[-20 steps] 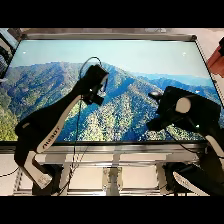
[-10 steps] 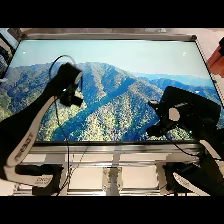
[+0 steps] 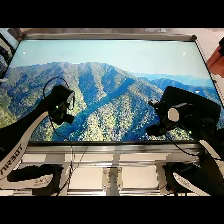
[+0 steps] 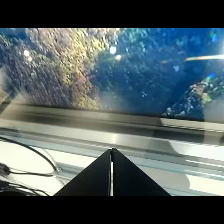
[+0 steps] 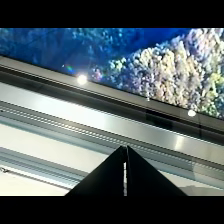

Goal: Fold the clothes and pants, and hang the long-sleeved shirts on hangers.

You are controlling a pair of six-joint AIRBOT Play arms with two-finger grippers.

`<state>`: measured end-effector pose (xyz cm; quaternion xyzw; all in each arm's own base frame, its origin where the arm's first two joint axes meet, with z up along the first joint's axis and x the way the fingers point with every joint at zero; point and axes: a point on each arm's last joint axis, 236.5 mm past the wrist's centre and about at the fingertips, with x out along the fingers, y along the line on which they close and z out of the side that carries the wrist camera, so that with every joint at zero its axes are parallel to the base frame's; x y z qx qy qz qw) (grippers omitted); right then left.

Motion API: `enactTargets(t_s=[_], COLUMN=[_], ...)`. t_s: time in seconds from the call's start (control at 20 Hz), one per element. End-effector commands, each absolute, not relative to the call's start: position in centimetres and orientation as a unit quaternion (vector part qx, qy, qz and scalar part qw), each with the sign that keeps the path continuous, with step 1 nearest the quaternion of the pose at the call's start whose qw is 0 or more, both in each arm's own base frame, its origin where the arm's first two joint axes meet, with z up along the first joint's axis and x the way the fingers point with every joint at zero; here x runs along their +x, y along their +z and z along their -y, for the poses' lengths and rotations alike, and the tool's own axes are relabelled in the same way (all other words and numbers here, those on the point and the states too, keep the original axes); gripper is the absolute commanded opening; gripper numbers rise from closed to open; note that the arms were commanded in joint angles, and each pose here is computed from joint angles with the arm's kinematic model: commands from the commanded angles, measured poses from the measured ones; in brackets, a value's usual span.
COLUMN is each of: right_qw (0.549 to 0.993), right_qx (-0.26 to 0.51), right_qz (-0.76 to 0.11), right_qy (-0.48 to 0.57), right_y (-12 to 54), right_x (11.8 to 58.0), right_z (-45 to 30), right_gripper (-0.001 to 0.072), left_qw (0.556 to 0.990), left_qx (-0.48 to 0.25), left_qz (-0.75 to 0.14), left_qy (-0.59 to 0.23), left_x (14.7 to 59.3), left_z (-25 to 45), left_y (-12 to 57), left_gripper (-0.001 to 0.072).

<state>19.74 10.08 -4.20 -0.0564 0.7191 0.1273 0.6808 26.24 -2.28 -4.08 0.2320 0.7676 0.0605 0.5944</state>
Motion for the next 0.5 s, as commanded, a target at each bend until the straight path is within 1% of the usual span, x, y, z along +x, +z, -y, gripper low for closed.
enactTargets(t_s=[0.0,0.45], right_qw=[0.682,0.687], right_qx=[-0.047,-0.046], right_qz=[-0.718,-0.712], right_qy=[0.133,0.135], right_y=[-3.89,-3.28], right_x=[19.79,20.29], right_z=[-10.65,-10.82], right_gripper=[0.0026,0.0026], left_qw=[0.586,0.586], left_qx=[0.234,0.234], left_qz=[-0.773,-0.773], left_qy=[0.061,0.061], left_x=[25.78,25.78], left_z=[2.07,2.07], left_y=[-4.61,-4.61], left_gripper=[0.0022,0.0022])
